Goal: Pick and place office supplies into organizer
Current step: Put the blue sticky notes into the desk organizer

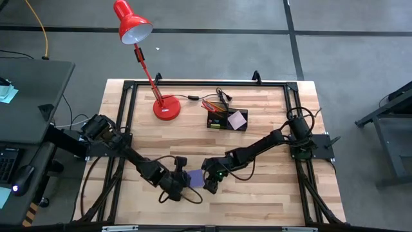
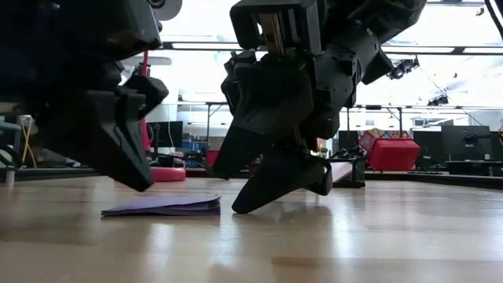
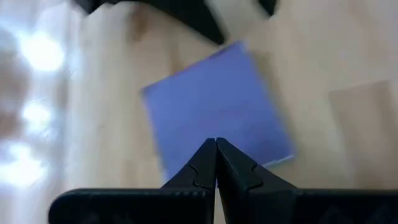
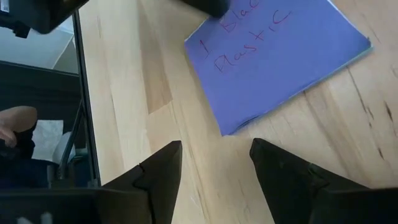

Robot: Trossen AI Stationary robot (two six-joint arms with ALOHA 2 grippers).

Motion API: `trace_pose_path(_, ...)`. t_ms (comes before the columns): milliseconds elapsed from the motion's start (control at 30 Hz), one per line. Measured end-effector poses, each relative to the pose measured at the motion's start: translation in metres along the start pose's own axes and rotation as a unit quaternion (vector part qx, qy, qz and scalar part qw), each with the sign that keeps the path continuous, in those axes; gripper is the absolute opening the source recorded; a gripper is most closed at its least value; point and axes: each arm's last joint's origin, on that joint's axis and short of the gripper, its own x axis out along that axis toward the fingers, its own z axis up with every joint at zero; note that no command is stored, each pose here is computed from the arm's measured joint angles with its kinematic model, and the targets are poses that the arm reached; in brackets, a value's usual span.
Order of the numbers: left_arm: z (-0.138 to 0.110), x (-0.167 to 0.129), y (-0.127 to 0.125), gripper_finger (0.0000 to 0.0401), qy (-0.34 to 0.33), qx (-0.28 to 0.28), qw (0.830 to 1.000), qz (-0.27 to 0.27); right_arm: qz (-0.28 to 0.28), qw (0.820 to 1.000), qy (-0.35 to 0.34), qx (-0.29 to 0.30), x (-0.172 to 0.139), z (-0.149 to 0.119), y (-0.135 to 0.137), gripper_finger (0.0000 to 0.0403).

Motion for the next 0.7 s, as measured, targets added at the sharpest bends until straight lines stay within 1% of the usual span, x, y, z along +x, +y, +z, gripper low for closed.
trace_pose_path(67, 0.003, -0.004, -0.003, 0.0000, 0.008, 0.007, 1.000, 0.019, 0.000, 1.000, -0.001, -0.001, 0.000, 0.000, 0.000, 0.0200)
trace_pose_path(133, 0.008, -0.004, -0.005, 0.0000, 0.001, 0.001, 1.000, 0.014, 0.000, 1.000, -0.002, -0.001, 0.000, 0.000, 0.000, 0.0200)
trace_pose_path(200, 0.005, -0.003, -0.005, 0.0000, 0.010, 0.003, 1.000, 0.006, -0.002, 1.000, -0.004, -0.002, 0.000, 0.000, 0.000, 0.0201)
trace_pose_path(333, -0.002, 0.004, -0.006, 0.0000, 0.032, 0.002, 0.999, 0.011, -0.004, 1.000, -0.006, -0.001, 0.000, 0.001, -0.001, 0.0202)
trace_pose_path(433, -0.003, 0.009, -0.008, 0.0000, 0.031, -0.006, 0.999, 0.014, -0.006, 1.000, -0.008, 0.002, 0.000, 0.002, -0.003, 0.0202)
trace_pose_path(600, -0.003, 0.013, -0.010, 0.0000, 0.026, -0.009, 0.999, 0.018, -0.010, 0.999, -0.018, 0.030, -0.003, 0.010, -0.010, 0.0202)
trace_pose_path(700, -0.002, 0.013, -0.011, 0.0000, 0.021, -0.008, 1.000, 0.015, -0.008, 0.999, -0.021, 0.036, -0.004, 0.014, -0.014, 0.0202)
